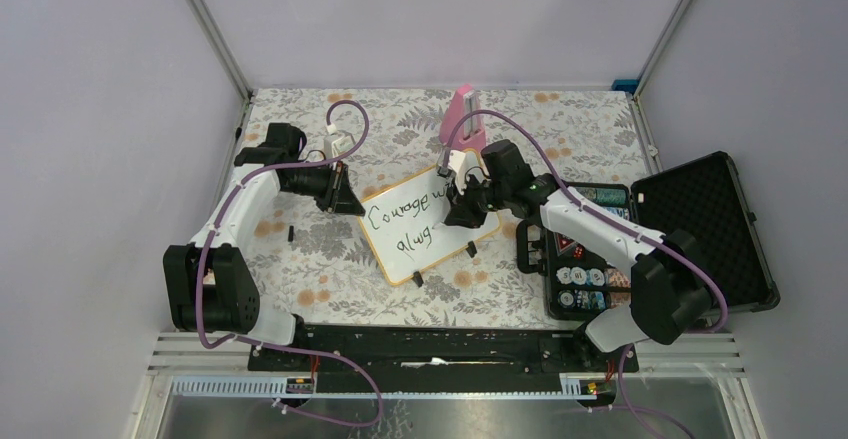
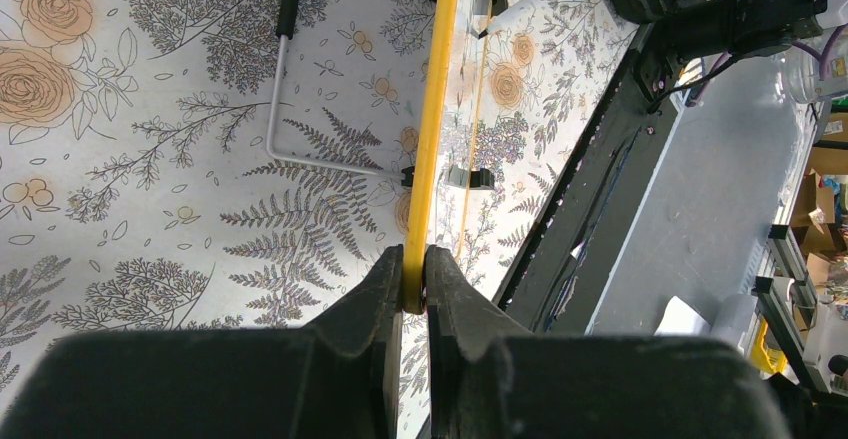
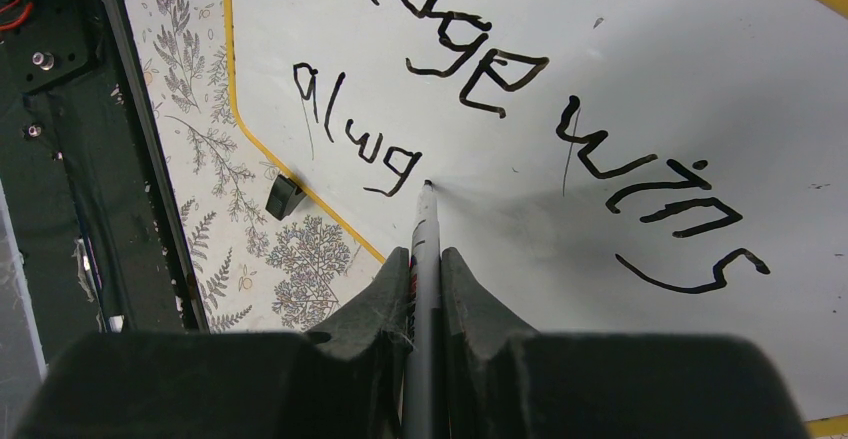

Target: Write a sentence on the whiteboard

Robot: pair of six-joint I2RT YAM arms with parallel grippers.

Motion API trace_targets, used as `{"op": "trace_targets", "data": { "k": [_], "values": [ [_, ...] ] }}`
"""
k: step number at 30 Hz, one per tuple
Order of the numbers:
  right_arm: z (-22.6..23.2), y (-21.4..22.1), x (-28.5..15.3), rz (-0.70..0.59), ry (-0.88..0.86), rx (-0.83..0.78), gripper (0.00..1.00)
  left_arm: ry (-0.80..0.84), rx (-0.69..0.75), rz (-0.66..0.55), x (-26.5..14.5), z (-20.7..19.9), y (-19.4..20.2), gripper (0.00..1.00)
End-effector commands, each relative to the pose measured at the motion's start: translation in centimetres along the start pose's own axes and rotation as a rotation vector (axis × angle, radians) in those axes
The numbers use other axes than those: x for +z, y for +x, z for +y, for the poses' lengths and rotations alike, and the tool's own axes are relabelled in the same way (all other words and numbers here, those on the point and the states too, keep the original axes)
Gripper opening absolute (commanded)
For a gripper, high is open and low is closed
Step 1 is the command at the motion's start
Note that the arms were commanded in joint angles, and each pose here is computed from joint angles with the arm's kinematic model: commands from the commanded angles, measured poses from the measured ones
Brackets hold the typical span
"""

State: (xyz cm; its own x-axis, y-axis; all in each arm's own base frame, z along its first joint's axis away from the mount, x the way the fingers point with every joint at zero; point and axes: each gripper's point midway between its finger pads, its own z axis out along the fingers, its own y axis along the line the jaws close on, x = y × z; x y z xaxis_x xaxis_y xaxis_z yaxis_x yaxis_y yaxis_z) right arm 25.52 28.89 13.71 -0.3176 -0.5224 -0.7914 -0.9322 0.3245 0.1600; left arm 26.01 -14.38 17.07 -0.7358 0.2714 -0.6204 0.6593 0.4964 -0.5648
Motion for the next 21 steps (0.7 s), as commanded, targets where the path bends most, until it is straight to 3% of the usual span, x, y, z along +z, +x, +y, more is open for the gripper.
{"op": "trace_targets", "data": {
  "k": [1, 21],
  "values": [
    [-0.61, -1.46, 0.25, -0.035, 0.019, -0.037, 0.0, -0.039, 0.074, 0.003, 0.35, 1.33, -0.49, 0.0],
    [-0.61, -1.22, 0.35, -0.029, 0.017, -0.034, 0.0, -0.039, 0.075, 0.003, 0.33, 1.32, -0.52, 0.0]
  ]
}}
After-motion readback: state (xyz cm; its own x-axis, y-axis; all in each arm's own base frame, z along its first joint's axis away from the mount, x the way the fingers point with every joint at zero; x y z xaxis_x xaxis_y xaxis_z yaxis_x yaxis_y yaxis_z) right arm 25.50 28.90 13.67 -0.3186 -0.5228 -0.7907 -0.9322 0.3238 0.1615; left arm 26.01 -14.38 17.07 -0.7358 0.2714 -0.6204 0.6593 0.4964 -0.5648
